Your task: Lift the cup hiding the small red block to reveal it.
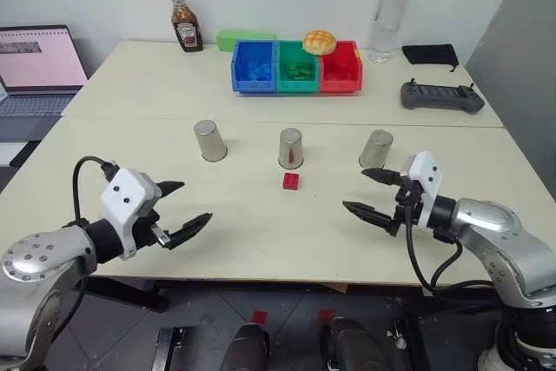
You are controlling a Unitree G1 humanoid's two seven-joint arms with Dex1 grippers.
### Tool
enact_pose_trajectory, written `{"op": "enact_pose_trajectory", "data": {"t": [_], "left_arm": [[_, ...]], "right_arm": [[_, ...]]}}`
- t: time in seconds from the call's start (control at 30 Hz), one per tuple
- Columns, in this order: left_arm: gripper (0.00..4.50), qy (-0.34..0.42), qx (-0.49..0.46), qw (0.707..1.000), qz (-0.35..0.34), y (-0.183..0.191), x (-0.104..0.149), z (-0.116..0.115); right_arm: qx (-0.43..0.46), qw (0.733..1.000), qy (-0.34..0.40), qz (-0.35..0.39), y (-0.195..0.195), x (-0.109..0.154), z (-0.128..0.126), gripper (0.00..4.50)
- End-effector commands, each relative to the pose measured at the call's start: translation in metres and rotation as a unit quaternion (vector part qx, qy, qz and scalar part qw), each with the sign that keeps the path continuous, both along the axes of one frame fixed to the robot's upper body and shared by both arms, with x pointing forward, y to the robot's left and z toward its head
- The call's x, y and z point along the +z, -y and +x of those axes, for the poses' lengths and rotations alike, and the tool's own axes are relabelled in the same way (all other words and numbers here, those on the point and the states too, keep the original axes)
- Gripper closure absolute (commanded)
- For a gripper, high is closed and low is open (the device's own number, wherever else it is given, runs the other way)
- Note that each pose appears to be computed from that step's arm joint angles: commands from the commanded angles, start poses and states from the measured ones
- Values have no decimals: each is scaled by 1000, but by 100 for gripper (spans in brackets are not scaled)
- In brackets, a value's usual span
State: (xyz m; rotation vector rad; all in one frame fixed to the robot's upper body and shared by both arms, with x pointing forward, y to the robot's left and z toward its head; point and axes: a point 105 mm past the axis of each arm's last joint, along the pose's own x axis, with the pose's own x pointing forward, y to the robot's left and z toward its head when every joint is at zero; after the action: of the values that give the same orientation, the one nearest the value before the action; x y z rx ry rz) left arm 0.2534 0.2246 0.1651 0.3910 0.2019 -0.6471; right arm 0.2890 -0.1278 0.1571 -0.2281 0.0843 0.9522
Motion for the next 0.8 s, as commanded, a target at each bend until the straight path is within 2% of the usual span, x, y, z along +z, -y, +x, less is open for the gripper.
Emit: {"op": "enact_pose_trajectory", "data": {"t": [0.03,0.63,0.8], "left_arm": [[0,15,-12,1000,1,2,8,1],[0,21,12,1000,-1,-7,18,6],[0,31,35,999,-20,-13,20,6]], "right_arm": [[-1,1000,30,6,2,15,-1,4],[8,1000,11,16,2,17,-7,4],[9,1000,7,7,6,18,-11,4]]}}
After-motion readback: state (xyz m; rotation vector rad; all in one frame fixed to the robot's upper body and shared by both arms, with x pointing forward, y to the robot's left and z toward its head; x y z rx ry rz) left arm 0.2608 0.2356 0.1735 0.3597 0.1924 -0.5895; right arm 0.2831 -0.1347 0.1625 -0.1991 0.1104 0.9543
